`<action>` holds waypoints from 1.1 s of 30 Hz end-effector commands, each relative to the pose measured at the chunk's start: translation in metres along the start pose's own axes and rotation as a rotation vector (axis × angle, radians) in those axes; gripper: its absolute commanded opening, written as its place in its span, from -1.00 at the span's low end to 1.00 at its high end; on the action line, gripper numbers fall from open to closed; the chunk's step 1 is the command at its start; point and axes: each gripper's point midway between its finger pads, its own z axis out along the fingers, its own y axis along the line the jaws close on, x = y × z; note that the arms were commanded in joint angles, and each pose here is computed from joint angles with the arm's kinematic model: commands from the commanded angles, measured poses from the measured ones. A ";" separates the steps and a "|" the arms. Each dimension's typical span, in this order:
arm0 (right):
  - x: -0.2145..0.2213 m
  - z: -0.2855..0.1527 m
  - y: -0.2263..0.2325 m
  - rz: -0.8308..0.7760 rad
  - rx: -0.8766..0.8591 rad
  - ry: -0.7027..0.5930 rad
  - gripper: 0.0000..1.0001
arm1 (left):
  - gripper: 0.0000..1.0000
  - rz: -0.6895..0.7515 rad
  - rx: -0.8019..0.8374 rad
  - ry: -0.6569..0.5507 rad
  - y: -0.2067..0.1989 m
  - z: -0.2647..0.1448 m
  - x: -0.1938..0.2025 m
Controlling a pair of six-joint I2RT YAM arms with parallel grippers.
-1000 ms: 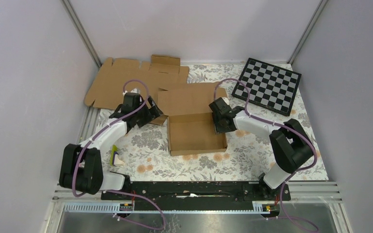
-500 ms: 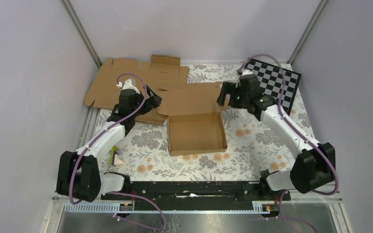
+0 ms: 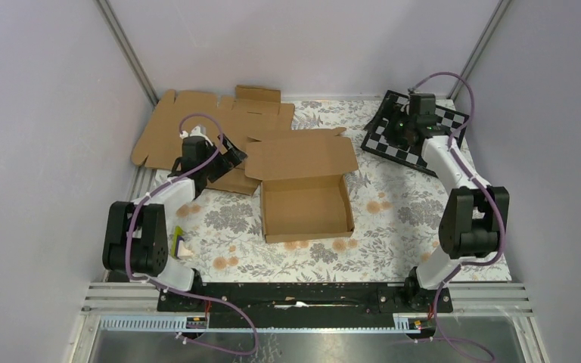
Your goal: Fold the paper box
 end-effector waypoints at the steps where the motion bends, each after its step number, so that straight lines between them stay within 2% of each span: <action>1: -0.007 0.009 -0.001 0.030 -0.108 0.032 0.99 | 0.97 -0.017 0.149 0.008 -0.030 0.008 -0.013; 7: 0.017 0.044 0.003 0.048 -0.221 0.171 0.76 | 0.81 -0.053 0.173 0.112 -0.028 0.030 0.004; 11: 0.032 0.053 0.012 0.081 -0.315 0.233 0.57 | 0.67 -0.065 0.205 0.133 -0.036 0.036 0.003; 17: 0.043 0.064 0.006 0.095 -0.305 0.272 0.62 | 0.59 -0.044 0.238 0.131 -0.047 0.037 -0.002; 21: 0.057 0.078 -0.002 0.063 -0.243 0.316 0.62 | 0.45 -0.032 0.239 0.141 -0.050 0.043 0.002; 27: 0.076 0.090 0.010 0.034 -0.271 0.368 0.61 | 0.29 -0.002 0.206 0.140 -0.050 0.053 0.003; 30: 0.080 0.091 0.017 0.019 -0.286 0.377 0.58 | 0.10 0.008 0.206 0.141 -0.054 0.057 0.002; 32: 0.080 0.089 0.023 0.007 -0.298 0.377 0.49 | -0.29 0.026 0.207 0.128 -0.059 0.057 0.001; 33: 0.080 0.087 0.028 -0.002 -0.306 0.377 0.37 | -0.46 0.044 0.208 0.122 -0.063 0.057 0.000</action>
